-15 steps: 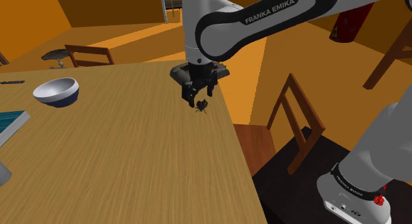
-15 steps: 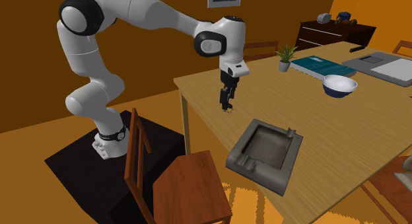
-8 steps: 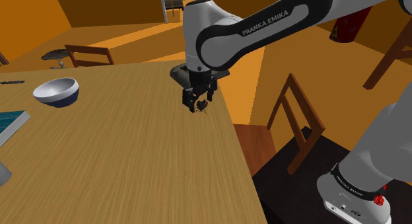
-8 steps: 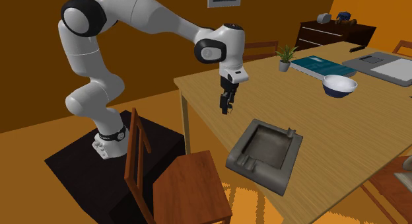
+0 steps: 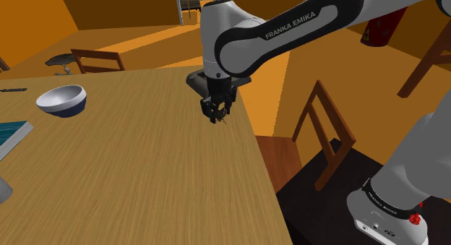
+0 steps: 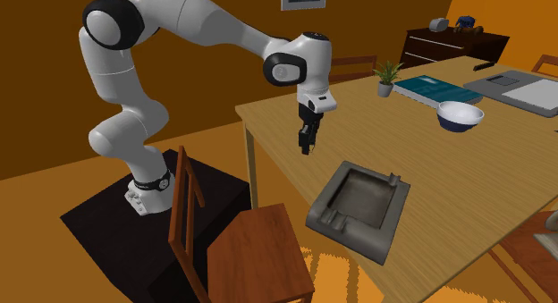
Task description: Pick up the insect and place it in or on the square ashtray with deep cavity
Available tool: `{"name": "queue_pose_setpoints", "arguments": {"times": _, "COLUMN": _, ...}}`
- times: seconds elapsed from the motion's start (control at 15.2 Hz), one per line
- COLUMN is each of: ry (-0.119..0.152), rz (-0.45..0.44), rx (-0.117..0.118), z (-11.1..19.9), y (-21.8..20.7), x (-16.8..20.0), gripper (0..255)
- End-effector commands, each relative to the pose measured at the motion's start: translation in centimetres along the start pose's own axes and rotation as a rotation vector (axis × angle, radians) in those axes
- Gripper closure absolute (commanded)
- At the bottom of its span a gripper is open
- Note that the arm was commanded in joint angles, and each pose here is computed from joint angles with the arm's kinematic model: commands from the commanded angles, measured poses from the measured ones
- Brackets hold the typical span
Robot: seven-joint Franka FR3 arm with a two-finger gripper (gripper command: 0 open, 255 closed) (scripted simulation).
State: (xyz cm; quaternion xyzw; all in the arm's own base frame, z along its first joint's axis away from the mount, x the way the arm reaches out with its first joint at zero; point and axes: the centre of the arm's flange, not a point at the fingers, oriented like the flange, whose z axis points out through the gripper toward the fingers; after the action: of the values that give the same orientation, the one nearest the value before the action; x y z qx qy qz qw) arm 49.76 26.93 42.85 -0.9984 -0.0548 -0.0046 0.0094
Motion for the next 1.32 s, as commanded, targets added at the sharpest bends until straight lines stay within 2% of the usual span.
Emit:
{"name": "queue_pose_setpoints", "arguments": {"times": 0.0, "ry": 0.0, "rz": 0.0, "rx": 0.0, "z": 0.0, "y": 0.0, "x": 0.0, "gripper": 255}}
{"name": "queue_pose_setpoints", "arguments": {"times": 0.33, "ry": 0.0, "rz": 0.0, "rx": 0.0, "z": 0.0, "y": 0.0, "x": 0.0, "gripper": 255}}
{"name": "queue_pose_setpoints", "arguments": {"times": 1.25, "ry": 0.0, "rz": 0.0, "rx": 0.0, "z": -7.4, "y": -0.1, "x": 0.1, "gripper": 255}}
